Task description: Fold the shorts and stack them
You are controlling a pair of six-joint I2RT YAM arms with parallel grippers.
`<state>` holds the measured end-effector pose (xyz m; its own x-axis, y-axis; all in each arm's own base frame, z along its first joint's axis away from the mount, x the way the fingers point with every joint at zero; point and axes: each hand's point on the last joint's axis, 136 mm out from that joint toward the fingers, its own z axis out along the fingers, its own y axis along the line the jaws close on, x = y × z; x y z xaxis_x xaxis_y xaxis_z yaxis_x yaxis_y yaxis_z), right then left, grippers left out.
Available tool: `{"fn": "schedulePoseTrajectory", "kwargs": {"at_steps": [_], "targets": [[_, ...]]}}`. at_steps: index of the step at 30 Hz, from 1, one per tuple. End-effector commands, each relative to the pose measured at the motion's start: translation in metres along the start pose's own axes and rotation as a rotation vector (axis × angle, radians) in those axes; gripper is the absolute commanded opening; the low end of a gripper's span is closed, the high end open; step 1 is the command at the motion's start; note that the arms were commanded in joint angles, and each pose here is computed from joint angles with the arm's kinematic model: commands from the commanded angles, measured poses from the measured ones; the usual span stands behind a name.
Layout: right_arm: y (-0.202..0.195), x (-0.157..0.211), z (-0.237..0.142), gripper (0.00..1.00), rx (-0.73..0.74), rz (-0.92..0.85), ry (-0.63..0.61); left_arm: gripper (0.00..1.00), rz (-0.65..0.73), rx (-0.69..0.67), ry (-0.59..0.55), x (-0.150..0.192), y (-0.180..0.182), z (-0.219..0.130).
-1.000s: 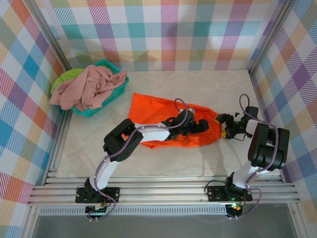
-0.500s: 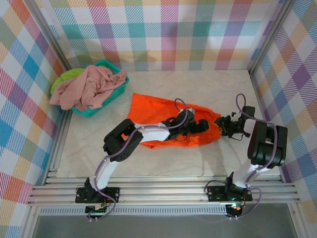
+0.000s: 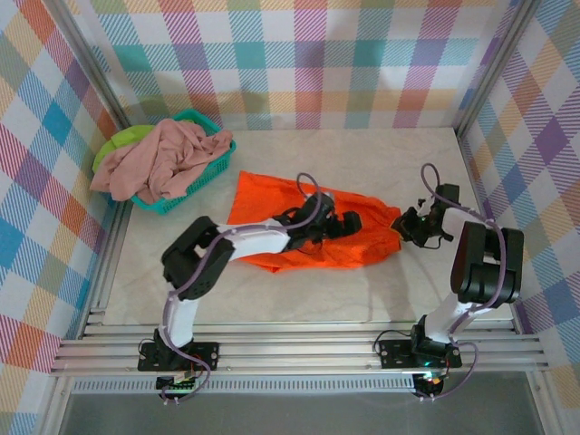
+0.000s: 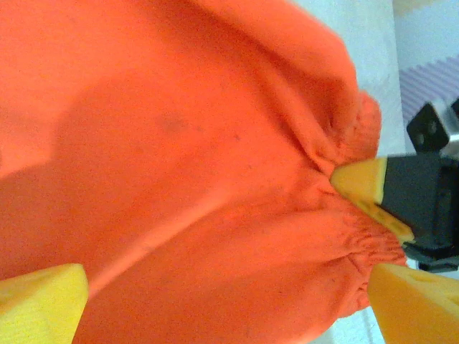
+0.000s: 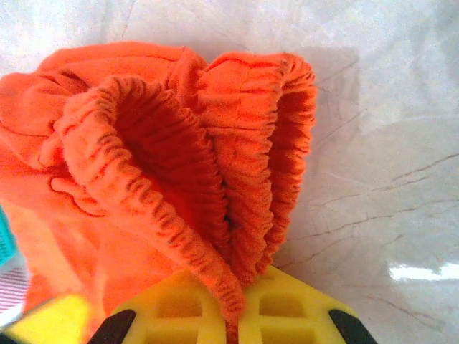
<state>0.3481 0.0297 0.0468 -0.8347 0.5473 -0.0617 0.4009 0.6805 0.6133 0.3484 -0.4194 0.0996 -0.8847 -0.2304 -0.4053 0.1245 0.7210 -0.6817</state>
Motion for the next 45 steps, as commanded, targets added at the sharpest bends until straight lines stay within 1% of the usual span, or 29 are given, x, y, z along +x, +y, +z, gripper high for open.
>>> {"fn": "schedulePoseTrajectory", "kwargs": {"at_steps": [1,4,7,10,17,23,26,29,31,35,41,45], "targets": [[0.011,-0.005,-0.026,0.00,0.135,-0.150,-0.053,1.00,0.053,-0.035,-0.099,-0.034,-0.001,-0.053],[0.022,-0.006,-0.043,0.00,0.250,-0.273,-0.081,1.00,0.066,-0.055,-0.138,-0.043,0.006,-0.080],[0.037,-0.005,-0.062,0.00,0.344,-0.376,-0.105,1.00,0.087,-0.098,-0.163,-0.044,0.018,-0.100],[0.050,-0.005,-0.083,0.00,0.434,-0.480,-0.127,1.00,0.097,-0.127,-0.185,-0.043,0.028,-0.115],[0.068,-0.011,-0.142,0.00,0.726,-0.707,-0.173,1.00,0.103,-0.158,-0.238,-0.044,0.043,-0.145],[0.091,-0.025,-0.190,0.00,0.906,-0.834,-0.258,1.00,0.114,-0.174,-0.293,-0.045,0.051,-0.171],[0.107,-0.030,-0.203,0.00,0.964,-0.885,-0.300,1.00,0.111,-0.182,-0.311,-0.044,0.056,-0.181],[0.122,-0.032,-0.205,0.00,1.026,-0.944,-0.326,1.00,0.106,-0.187,-0.322,-0.041,0.061,-0.187],[0.132,-0.028,-0.198,0.00,1.037,-0.975,-0.329,1.00,0.101,-0.194,-0.326,-0.039,0.066,-0.189],[0.146,-0.009,-0.172,0.00,1.022,-1.014,-0.321,1.00,0.081,-0.209,-0.327,-0.035,0.075,-0.190],[0.145,0.025,-0.122,0.00,1.022,-1.038,-0.253,1.00,0.054,-0.248,-0.337,-0.031,0.091,-0.191],[0.146,0.045,-0.098,0.00,1.032,-1.062,-0.215,1.00,0.036,-0.275,-0.340,-0.029,0.101,-0.190]]}}
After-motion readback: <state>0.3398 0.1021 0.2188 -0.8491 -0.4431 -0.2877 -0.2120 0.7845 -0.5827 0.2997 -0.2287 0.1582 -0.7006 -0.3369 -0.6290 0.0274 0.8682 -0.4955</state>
